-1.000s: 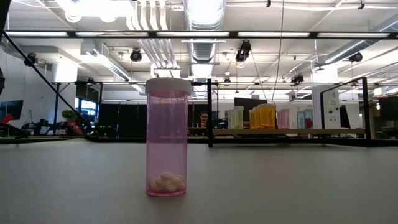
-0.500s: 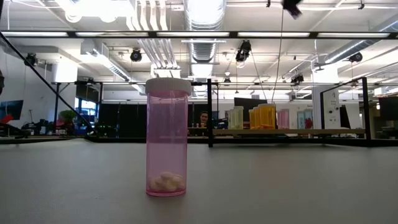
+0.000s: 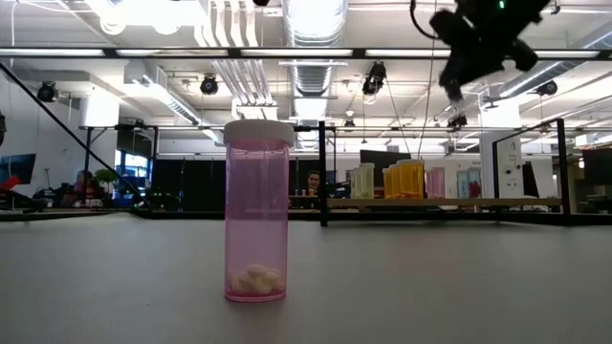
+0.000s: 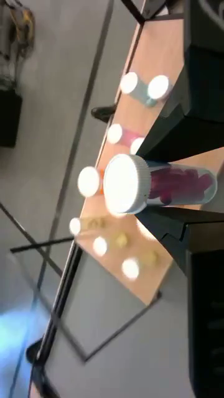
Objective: Pick and place medicine bottles onto shelf by color
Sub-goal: Put the blue medicine bottle on the shelf aligned with the other blue medicine bottle
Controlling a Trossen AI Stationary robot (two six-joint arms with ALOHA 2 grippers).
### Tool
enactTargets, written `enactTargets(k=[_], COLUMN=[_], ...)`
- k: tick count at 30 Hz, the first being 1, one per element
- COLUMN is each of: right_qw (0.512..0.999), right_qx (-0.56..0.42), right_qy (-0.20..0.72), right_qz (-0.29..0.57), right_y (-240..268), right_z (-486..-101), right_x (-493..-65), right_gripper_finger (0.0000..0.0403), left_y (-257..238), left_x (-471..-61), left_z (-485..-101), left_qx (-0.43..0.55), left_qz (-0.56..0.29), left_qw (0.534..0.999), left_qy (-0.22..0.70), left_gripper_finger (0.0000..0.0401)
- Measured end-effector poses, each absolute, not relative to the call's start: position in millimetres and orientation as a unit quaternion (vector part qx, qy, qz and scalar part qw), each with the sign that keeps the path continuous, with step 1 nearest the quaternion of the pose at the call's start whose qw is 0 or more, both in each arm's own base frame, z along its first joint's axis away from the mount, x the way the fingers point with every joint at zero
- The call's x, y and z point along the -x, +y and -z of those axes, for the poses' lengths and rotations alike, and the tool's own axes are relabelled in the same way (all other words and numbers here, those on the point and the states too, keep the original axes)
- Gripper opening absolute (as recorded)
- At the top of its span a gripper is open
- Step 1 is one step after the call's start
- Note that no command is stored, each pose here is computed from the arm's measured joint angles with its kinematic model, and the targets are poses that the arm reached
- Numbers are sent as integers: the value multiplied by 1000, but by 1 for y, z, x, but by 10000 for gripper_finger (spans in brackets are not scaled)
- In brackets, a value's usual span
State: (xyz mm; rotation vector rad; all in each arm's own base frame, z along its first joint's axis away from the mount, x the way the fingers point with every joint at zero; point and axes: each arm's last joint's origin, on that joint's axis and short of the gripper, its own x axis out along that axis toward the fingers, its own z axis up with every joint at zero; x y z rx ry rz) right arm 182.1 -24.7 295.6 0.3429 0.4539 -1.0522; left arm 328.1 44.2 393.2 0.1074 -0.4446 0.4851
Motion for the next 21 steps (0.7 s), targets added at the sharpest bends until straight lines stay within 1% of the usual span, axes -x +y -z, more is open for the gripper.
enactTargets(k=[5, 10, 14, 17, 21], right_qw=[813, 798, 806, 815, 822], right_qx=[-118, -159, -139, -110, -114], right_qy=[213, 162, 128, 132, 125], right_qz=[530, 559, 560, 553, 543], right_y=[-25, -19, -14, -12, -9], right_z=[-248, -211, -194, -182, -165], right_x=[-172, -153, -146, -144, -141], right_gripper_finger=[105, 105, 105, 105, 105], left_y=[44, 45, 45, 45, 46], left_x=[-328, -329, -329, -328, -328], left_z=[-389, -388, -388, -387, -387], left_qx=[-54, -54, -53, -52, -52], left_qz=[-238, -240, -248, -251, -251], left_qw=[947, 948, 947, 946, 946], left_qy=[-210, -202, -200, -199, -199], left_gripper_finger=[217, 217, 217, 217, 217])
